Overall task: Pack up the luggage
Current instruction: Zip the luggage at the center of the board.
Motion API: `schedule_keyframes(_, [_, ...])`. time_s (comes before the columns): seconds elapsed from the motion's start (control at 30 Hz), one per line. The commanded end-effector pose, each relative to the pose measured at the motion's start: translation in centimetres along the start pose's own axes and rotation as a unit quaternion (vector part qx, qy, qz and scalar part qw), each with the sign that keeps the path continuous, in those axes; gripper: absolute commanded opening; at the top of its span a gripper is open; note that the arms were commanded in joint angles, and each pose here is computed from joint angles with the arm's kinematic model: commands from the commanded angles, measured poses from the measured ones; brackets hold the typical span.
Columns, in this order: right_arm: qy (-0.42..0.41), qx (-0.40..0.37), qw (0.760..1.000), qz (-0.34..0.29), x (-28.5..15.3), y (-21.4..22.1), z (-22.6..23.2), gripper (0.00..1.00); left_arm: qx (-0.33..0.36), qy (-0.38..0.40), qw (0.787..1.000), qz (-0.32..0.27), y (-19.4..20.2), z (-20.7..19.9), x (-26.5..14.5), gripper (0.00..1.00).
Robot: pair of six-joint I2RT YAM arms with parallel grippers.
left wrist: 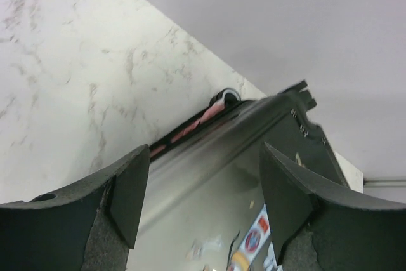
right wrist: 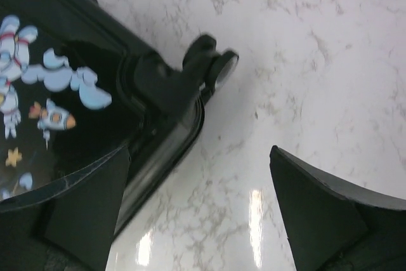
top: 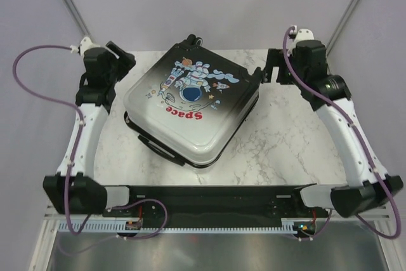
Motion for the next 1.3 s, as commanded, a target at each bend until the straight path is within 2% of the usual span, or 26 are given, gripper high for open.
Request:
schedule_keyframes(0.0, [-0.024, -0.019, 0.997, -0.067, 5.3, -5.2, 0.0, 0.98, -0.003, -0.051, 0.999, 0.01, 2.1, 4.5, -3.7, 0.75])
schedule_keyframes(0.07, [-0.024, 0.0, 0.997, -0.072, 9.2, -6.3, -0.4, 0.98, -0.012, -0.046, 0.999, 0.007, 2.6, 5.3, -6.3, 0.74])
schedule_keyframes(0.1, [-0.02, 0.008, 0.994, -0.108, 9.7, -9.0, -0.7, 0.98, -0.012, -0.076, 0.997, 0.028, 4.4, 7.5, -6.9, 0.73])
schedule_keyframes(0.13, [-0.035, 0.015, 0.995, -0.09, 12.8, -8.4, -0.2, 0.98, -0.031, -0.066, 0.997, 0.022, 4.4, 7.5, -8.7, 0.73])
schedule_keyframes(0.2, [-0.038, 0.024, 0.992, -0.119, 14.8, -10.5, -0.1, 0.98, -0.049, -0.096, 0.993, 0.042, 6.6, 10.2, -10.0, 0.73])
schedule_keyframes(0.23, [-0.044, 0.028, 0.993, -0.101, 17.8, -9.5, 0.2, 0.98, -0.072, -0.097, 0.992, 0.045, 7.3, 10.6, -10.6, 0.73])
schedule_keyframes(0.3, [-0.051, 0.042, 0.992, -0.109, 19.8, -10.4, 0.5, 0.98, -0.091, -0.104, 0.989, 0.048, 8.3, 11.8, -12.1, 0.72])
schedule_keyframes(0.33, [-0.056, 0.048, 0.993, -0.09, 22.4, -9.0, 0.8, 0.98, -0.094, -0.109, 0.988, 0.051, 8.6, 12.2, -12.4, 0.72])
schedule_keyframes(0.4, [-0.079, 0.063, 0.991, -0.087, 23.9, -9.1, 1.6, 0.98, -0.1, -0.117, 0.987, 0.052, 9.0, 12.8, -13.1, 0.72])
schedule_keyframes(0.43, [-0.086, 0.069, 0.992, -0.067, 25.6, -7.7, 2.0, 0.98, -0.103, -0.119, 0.986, 0.058, 9.3, 13.1, -13.4, 0.72])
schedule_keyframes(0.53, [-0.095, 0.075, 0.992, -0.033, 27.1, -5.2, 2.8, 0.98, -0.128, -0.132, 0.98, 0.075, 10.8, 14.3, -13.6, 0.72])
schedule_keyframes(0.73, [-0.136, 0.044, 0.989, 0.043, 26.0, 0.1, 5.3, 0.97, -0.132, -0.172, 0.971, 0.096, 13.3, 16.9, -11.9, 0.72])
schedule_keyframes(0.77, [-0.144, 0.036, 0.987, 0.068, 25.7, 2.0, 5.9, 0.97, -0.13, -0.165, 0.973, 0.091, 13.2, 16.7, -11.4, 0.73])
schedule_keyframes(0.87, [-0.186, 0.016, 0.979, 0.087, 23.6, 3.6, 7.8, 0.96, -0.115, -0.158, 0.977, 0.09, 13.0, 16.2, -9.6, 0.73])
schedule_keyframes(0.9, [-0.194, 0.013, 0.975, 0.11, 23.3, 5.6, 8.1, 0.95, -0.108, -0.159, 0.977, 0.094, 13.1, 16.1, -9.1, 0.73])
schedule_keyframes(1.07, [-0.24, -0.018, 0.962, 0.133, 19.0, 8.6, 10.3, 0.95, -0.073, -0.154, 0.982, 0.084, 12.0, 14.9, -6.1, 0.74])
schedule_keyframes(1.27, [-0.265, -0.027, 0.954, 0.139, 14.2, 10.4, 12.0, 0.94, -0.067, -0.138, 0.986, 0.059, 9.6, 12.7, -3.9, 0.76])
Point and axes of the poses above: each gripper's point midway between its finger pads, its own x axis out along the fingers, its own z axis along the line the jaws close on, y = z × x, the point moved 4 cm from there along -x, back along the fingers, and after that the axes turned 13 degrees about -x, right-handed, at the moved point
